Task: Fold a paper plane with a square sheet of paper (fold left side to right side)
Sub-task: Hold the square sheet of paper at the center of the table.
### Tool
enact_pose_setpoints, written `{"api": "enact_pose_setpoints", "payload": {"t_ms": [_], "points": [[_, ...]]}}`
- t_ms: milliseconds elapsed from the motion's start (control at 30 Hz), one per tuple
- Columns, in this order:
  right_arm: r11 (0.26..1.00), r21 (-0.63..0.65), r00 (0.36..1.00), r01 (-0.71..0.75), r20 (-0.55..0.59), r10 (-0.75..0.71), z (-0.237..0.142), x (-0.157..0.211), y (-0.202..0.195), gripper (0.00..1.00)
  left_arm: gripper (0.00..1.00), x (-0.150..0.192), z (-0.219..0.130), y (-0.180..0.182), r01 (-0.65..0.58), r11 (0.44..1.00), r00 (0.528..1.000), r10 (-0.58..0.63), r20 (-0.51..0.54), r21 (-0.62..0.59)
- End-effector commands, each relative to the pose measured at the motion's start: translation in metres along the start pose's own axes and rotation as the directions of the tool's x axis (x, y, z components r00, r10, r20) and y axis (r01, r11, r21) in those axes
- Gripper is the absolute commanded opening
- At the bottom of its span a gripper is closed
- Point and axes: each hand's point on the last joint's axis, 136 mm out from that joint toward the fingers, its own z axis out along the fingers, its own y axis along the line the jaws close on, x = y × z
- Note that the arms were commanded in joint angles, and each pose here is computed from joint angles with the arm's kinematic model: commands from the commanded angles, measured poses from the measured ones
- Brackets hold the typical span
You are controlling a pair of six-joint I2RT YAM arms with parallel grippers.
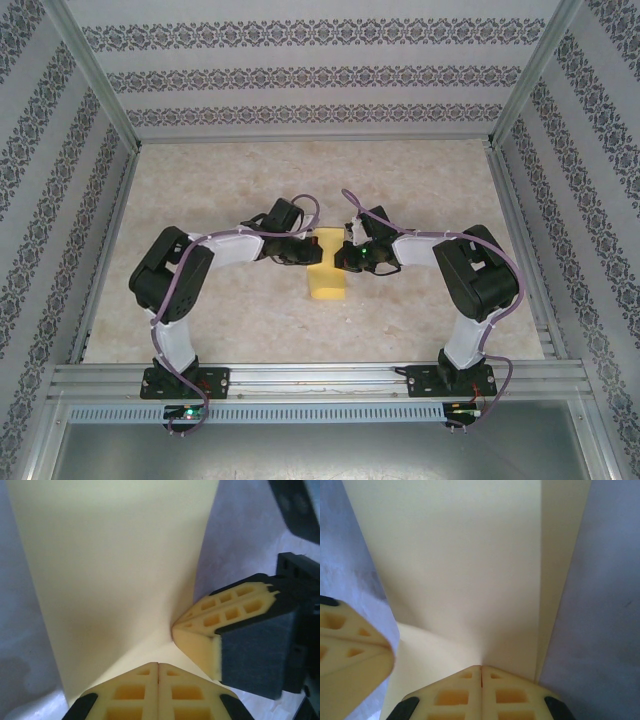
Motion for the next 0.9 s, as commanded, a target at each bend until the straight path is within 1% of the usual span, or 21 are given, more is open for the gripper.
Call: {"api": "enact_pose_setpoints", "payload": {"t_ms": [0,167,400,700,867], "points": [[0.978,0.194,0.990,-0.078,-0.104,0.099,0.006,0.041,-0.053,0.00,0.05,0.003,0.011,0.000,0.006,1.000,1.000,-0.006,-0.019,0.005],[0.982,0.177,0.990,-0.072,-0.105,0.092,0.006,0.039,-0.048,0.00,0.05,0.015,0.018,0.013,0.027,0.999,0.998,-0.028,-0.048,-0.025],[0.988,0.142,0.992,-0.063,-0.098,0.077,0.005,0.034,-0.038,0.00,0.05,0.031,0.023,0.034,0.043,0.994,0.995,-0.051,-0.085,-0.099],[0.999,-0.004,0.999,-0.037,-0.040,0.037,-0.003,0.006,0.004,0.00,0.05,0.038,0.028,0.042,0.061,0.990,0.993,-0.073,-0.093,-0.125],[0.999,-0.052,1.000,-0.005,0.006,0.005,-0.015,-0.011,0.024,0.00,0.05,0.041,0.031,0.047,0.065,0.988,0.991,-0.079,-0.104,-0.137]]}}
